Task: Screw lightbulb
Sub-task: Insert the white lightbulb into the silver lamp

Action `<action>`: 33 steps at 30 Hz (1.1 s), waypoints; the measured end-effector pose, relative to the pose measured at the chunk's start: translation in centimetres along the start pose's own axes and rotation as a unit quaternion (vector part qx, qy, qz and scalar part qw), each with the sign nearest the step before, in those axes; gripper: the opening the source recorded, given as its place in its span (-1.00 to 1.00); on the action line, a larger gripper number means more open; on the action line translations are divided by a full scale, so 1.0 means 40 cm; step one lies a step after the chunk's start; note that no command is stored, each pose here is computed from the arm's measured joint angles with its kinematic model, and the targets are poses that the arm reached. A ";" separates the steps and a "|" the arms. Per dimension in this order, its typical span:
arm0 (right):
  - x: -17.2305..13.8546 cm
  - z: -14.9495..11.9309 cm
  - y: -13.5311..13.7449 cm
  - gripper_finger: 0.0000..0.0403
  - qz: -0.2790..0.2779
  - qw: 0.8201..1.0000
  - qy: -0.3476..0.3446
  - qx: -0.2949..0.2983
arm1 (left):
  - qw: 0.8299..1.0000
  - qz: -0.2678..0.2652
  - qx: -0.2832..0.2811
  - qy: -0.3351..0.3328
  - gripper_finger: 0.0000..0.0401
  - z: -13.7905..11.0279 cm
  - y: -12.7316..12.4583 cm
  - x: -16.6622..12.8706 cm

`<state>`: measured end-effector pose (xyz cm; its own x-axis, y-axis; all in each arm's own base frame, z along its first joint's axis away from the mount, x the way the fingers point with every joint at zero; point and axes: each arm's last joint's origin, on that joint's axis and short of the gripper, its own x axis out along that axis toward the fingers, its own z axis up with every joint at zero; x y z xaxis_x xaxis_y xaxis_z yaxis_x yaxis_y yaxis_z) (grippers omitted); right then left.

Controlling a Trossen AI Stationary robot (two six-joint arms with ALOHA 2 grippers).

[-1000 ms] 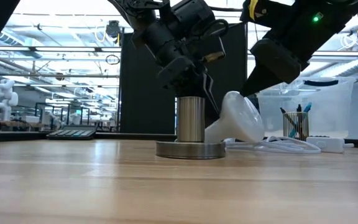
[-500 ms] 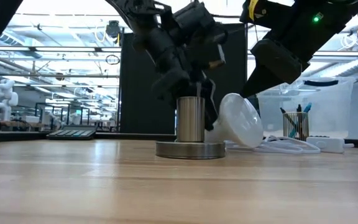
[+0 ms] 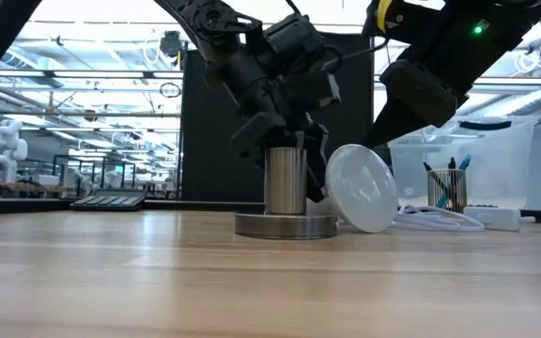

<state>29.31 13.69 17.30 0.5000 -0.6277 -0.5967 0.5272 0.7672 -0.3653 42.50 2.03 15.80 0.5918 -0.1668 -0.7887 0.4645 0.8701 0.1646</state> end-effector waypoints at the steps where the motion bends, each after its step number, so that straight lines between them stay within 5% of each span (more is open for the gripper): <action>1: 0.000 0.000 0.000 -1.00 0.000 1.000 0.000 0.000 | 1.000 -0.002 -0.001 0.002 0.32 -0.003 0.002 0.001; 15: -0.001 0.000 0.000 -1.00 0.000 1.000 0.000 -0.003 | 1.000 -0.017 -0.006 0.024 -0.10 -0.036 0.002 0.043; 33: -0.003 -0.002 0.000 -1.00 0.000 1.000 0.001 -0.006 | 0.999 -0.003 -0.028 0.030 -0.37 -0.029 -0.008 0.049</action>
<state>29.18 13.80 17.30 0.4984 -0.6268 -0.5989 0.5180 0.7693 -0.3740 42.74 1.97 13.54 0.5477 -0.1451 -0.8240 0.4288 0.8943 0.1276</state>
